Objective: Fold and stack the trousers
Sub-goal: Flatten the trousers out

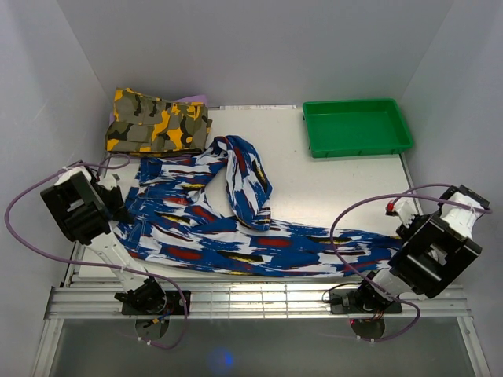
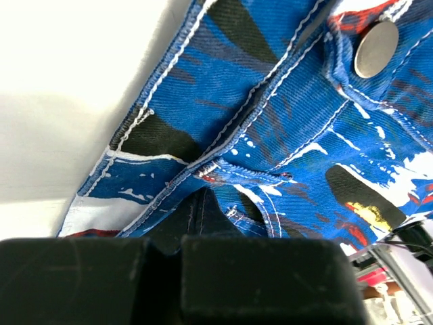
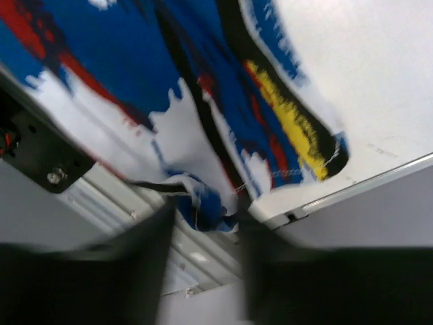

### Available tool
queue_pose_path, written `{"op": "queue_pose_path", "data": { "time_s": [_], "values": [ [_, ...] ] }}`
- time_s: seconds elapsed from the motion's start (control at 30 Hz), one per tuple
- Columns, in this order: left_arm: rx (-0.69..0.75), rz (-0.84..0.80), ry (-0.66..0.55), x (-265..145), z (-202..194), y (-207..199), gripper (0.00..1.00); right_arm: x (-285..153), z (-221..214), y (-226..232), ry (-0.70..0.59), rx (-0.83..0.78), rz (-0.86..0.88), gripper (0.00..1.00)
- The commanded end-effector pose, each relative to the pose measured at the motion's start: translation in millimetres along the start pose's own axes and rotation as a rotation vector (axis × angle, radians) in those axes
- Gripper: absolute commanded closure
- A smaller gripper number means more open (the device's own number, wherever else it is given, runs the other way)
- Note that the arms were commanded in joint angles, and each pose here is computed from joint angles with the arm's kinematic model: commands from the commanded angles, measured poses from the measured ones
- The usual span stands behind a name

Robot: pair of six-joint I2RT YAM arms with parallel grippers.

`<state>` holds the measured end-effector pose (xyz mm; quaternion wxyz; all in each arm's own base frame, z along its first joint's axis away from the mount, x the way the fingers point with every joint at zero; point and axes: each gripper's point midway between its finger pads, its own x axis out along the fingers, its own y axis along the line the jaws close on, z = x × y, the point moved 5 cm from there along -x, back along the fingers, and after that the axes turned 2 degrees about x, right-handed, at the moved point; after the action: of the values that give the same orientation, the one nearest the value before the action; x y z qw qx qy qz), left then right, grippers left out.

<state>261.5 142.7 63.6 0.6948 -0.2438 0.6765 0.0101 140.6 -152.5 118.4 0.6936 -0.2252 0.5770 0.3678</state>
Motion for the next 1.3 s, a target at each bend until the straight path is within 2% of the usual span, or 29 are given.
{"op": "queue_pose_path", "data": {
  "time_s": [0.0,0.03,0.07,0.1,0.27,0.3,0.33,0.37,0.43,0.47,0.5,0.57,0.63,0.7,0.77,0.8,1.0,1.27],
  "values": [
    [0.091,0.160,-0.097,-1,27,37,1.00,-12,-15,-8,0.130,-0.128,-0.075,0.29],
    [0.101,0.149,-0.111,-4,28,35,1.00,-15,-9,-13,0.087,-0.119,-0.089,0.09],
    [0.107,0.145,-0.118,-5,27,33,1.00,-19,-4,-17,0.062,-0.108,-0.105,0.02],
    [0.113,0.145,-0.138,-11,27,31,1.00,-29,7,-28,0.027,-0.081,-0.135,0.02],
    [0.100,0.156,-0.169,-16,21,28,0.99,-30,49,-41,-0.027,0.019,-0.111,0.06],
    [0.087,0.152,-0.170,-17,18,27,0.96,-26,66,-42,-0.031,-0.008,-0.104,0.10],
    [0.087,0.150,-0.191,-22,19,24,0.90,-22,76,-43,-0.045,0.034,-0.103,0.11],
    [0.088,0.131,-0.207,-25,19,20,0.80,-21,88,-47,-0.066,0.026,-0.121,0.12],
    [0.101,0.102,-0.228,-29,18,14,0.70,-13,128,-45,-0.117,-0.023,-0.102,0.13],
    [0.110,0.093,-0.254,-36,19,10,0.60,-17,148,-45,-0.158,0.003,-0.109,0.14],
    [0.115,0.086,-0.268,-39,20,7,0.58,-14,178,-36,-0.186,-0.051,-0.083,0.15],
    [0.153,0.059,-0.300,-48,22,1,0.53,-17,223,-27,-0.274,-0.056,-0.030,0.16],
    [0.190,0.013,-0.356,-63,23,-12,0.48,-8,271,4,-0.327,-0.160,0.069,0.20],
    [0.251,-0.021,-0.386,-72,25,-26,0.46,-1,312,41,-0.364,-0.273,0.151,0.23],
    [0.301,-0.042,-0.364,-70,21,-37,0.45,11,334,65,-0.375,-0.368,0.184,0.24],
    [0.338,-0.047,-0.349,-67,19,-49,0.45,25,347,93,-0.352,-0.447,0.232,0.24],
    [0.410,0.001,-0.249,-34,8,-81,0.45,71,383,173,-0.326,-0.716,0.290,0.19],
    [0.386,0.057,-0.180,-4,3,-79,0.44,113,389,209,-0.222,-0.831,0.288,0.13]
  ]
}}
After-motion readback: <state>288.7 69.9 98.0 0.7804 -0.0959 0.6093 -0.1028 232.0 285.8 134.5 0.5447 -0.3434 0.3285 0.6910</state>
